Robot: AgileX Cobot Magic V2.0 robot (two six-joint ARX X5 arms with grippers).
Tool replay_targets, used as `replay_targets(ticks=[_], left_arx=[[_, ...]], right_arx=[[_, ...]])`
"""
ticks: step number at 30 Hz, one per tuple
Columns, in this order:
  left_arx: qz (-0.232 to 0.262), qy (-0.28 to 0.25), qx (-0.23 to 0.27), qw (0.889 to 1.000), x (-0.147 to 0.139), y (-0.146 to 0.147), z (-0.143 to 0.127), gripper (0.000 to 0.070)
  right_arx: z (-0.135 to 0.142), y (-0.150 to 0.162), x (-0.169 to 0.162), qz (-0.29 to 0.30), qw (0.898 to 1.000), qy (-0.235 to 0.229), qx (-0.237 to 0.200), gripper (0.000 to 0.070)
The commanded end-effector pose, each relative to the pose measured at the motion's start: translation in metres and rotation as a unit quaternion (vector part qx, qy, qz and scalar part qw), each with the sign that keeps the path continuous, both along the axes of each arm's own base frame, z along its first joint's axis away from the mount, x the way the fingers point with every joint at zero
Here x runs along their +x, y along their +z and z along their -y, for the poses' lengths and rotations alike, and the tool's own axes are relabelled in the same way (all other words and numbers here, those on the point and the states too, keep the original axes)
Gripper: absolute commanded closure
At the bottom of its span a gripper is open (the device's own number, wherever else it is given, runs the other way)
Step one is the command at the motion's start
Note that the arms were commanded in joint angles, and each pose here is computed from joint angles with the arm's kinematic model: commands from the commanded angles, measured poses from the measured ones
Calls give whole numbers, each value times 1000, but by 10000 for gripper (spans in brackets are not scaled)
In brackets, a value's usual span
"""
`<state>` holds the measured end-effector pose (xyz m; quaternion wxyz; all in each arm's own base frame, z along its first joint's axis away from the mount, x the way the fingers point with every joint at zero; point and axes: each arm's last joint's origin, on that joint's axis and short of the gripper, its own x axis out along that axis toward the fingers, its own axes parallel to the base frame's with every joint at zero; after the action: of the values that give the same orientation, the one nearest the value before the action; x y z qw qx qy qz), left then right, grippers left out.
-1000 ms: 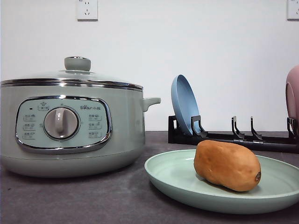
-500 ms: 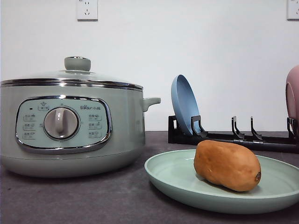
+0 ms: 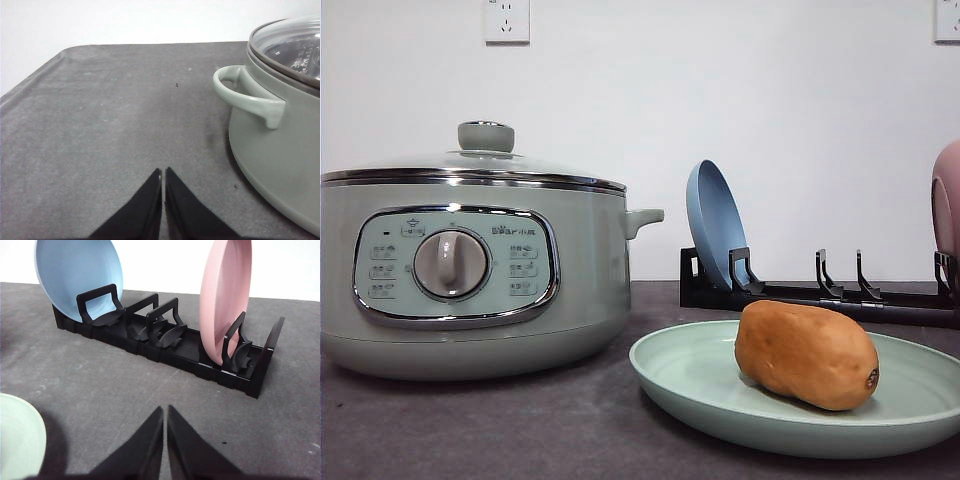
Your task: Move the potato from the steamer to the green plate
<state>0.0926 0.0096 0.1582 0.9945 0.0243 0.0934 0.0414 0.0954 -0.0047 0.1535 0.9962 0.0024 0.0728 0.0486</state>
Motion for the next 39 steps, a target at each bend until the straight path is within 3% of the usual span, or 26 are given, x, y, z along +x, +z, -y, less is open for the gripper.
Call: replay_targets(ticks=[1, 39], left_arx=[[-13, 4, -2, 1000, 1, -7, -1, 697], [-13, 4, -2, 1000, 1, -7, -1, 697]], right_arx=[[0, -1, 0, -1, 1000, -2, 6, 700], [0, -1, 0, -1, 1000, -2, 5, 700]])
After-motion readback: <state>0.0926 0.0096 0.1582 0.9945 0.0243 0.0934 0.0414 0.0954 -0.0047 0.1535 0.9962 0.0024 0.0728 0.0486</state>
